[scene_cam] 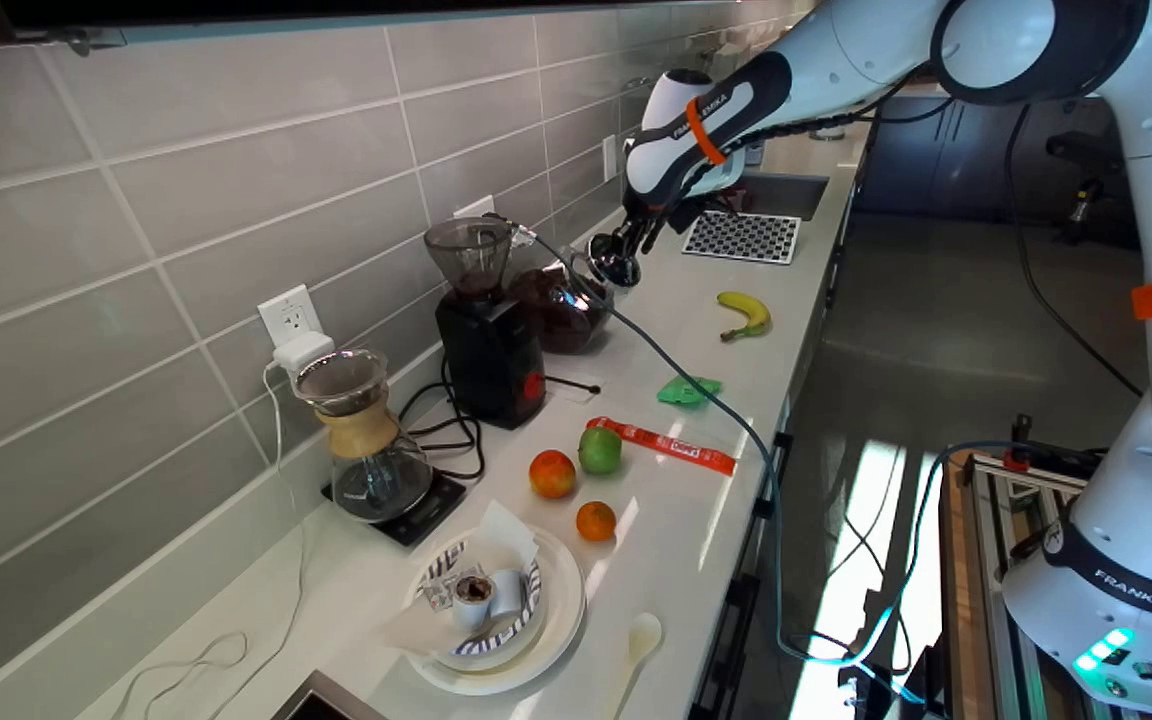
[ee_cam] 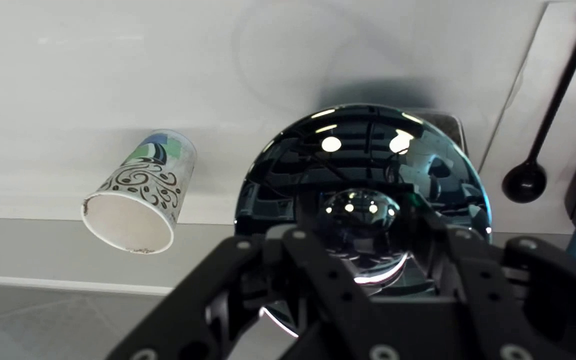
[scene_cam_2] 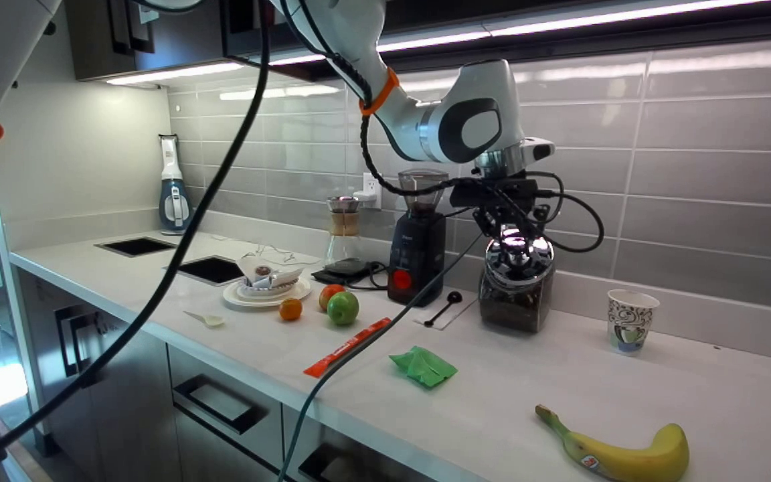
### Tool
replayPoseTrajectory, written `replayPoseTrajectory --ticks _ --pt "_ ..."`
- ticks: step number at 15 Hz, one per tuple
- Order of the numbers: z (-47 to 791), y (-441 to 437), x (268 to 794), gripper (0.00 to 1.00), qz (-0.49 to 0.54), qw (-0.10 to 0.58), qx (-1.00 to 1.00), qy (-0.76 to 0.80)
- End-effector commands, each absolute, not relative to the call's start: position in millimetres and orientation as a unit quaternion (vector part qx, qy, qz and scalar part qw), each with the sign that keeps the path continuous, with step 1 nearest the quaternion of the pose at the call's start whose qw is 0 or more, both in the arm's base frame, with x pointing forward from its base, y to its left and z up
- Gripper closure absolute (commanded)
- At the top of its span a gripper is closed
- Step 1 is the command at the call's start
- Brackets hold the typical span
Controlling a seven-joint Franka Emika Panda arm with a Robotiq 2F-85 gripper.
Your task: Put the silver lid on the counter
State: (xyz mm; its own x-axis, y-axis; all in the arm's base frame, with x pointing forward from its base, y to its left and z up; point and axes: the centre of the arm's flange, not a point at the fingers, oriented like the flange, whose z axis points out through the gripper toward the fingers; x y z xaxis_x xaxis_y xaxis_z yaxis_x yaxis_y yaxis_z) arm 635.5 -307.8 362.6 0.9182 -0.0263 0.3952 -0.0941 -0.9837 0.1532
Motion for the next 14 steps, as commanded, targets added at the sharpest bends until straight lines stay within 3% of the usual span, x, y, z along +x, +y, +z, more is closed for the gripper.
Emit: replayPoseTrajectory --ticks 1,14 --pt "377 -304 612 0.79 0.155 0.087 0.983 -0.047" --pt "360 -373 577 0.79 -0.003 0.062 0.984 -0.167"
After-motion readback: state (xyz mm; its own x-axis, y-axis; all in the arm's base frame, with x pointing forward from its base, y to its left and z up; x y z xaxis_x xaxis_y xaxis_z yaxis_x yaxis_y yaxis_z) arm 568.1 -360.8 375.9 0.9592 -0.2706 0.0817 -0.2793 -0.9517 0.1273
